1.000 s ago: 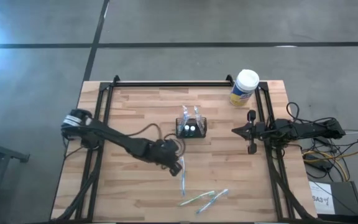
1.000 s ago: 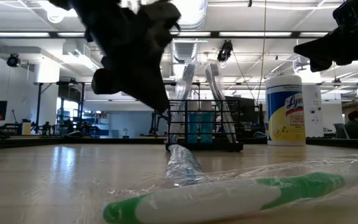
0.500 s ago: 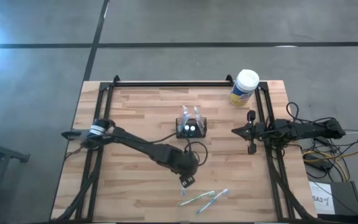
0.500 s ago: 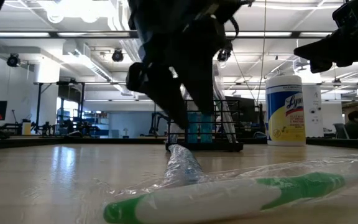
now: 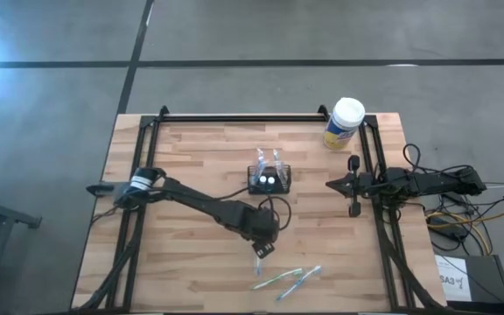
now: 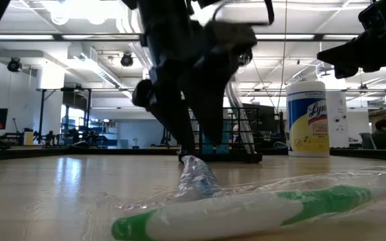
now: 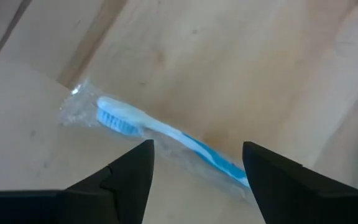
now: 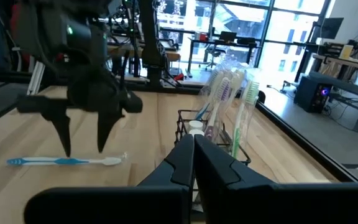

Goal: Pick & Place toothbrushing station
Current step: Put the top blue toothbrush into the black wire organizer

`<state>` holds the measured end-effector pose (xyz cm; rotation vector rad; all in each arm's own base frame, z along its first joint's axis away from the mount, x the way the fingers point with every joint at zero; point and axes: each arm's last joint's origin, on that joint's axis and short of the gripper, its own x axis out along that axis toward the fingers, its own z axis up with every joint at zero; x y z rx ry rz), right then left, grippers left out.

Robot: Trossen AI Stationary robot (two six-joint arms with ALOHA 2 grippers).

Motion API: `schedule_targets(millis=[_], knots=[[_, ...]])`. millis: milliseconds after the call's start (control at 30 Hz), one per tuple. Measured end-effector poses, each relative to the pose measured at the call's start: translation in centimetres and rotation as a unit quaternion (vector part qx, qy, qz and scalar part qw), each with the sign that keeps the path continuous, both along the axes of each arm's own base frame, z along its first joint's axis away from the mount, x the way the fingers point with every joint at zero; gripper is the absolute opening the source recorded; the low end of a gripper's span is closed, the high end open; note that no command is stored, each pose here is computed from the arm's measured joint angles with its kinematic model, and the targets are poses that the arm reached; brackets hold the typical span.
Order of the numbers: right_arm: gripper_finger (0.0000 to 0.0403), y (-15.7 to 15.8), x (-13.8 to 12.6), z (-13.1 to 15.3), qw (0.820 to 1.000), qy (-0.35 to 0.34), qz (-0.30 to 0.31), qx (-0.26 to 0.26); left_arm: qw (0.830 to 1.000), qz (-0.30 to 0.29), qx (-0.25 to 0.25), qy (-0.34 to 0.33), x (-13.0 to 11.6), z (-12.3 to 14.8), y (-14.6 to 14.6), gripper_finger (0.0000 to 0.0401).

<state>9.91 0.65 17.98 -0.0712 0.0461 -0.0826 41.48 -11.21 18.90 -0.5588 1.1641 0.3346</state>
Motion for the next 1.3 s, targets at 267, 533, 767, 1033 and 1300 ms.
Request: schedule_targets(millis=[267, 533, 767, 1033, 1300], knots=[[0.0008, 0.0, 0.0, 0.0, 1.000, 0.000, 0.000, 0.000, 1.000, 0.003, 0.010, 0.027, 0.7, -2.2, 1.2, 0.0248], [0.0008, 0.0, 0.0, 0.0, 1.000, 0.000, 0.000, -0.004, 0.996, -0.072, 0.040, 0.029, 0.8, -2.4, 1.8, 0.0240], [0.0008, 0.0, 0.0, 0.0, 1.000, 0.000, 0.000, -0.005, 0.986, -0.138, 0.056, 0.070, 0.1, -1.9, 1.9, 0.0223], [0.0008, 0.0, 0.0, 0.0, 1.000, 0.000, 0.000, -0.007, 0.981, -0.133, 0.068, 0.121, -0.5, 0.6, 1.7, 0.0223], [0.0008, 0.0, 0.0, 0.0, 1.000, 0.000, 0.000, -0.007, 0.994, -0.010, 0.076, 0.083, 0.3, 2.5, 1.7, 0.0222]])
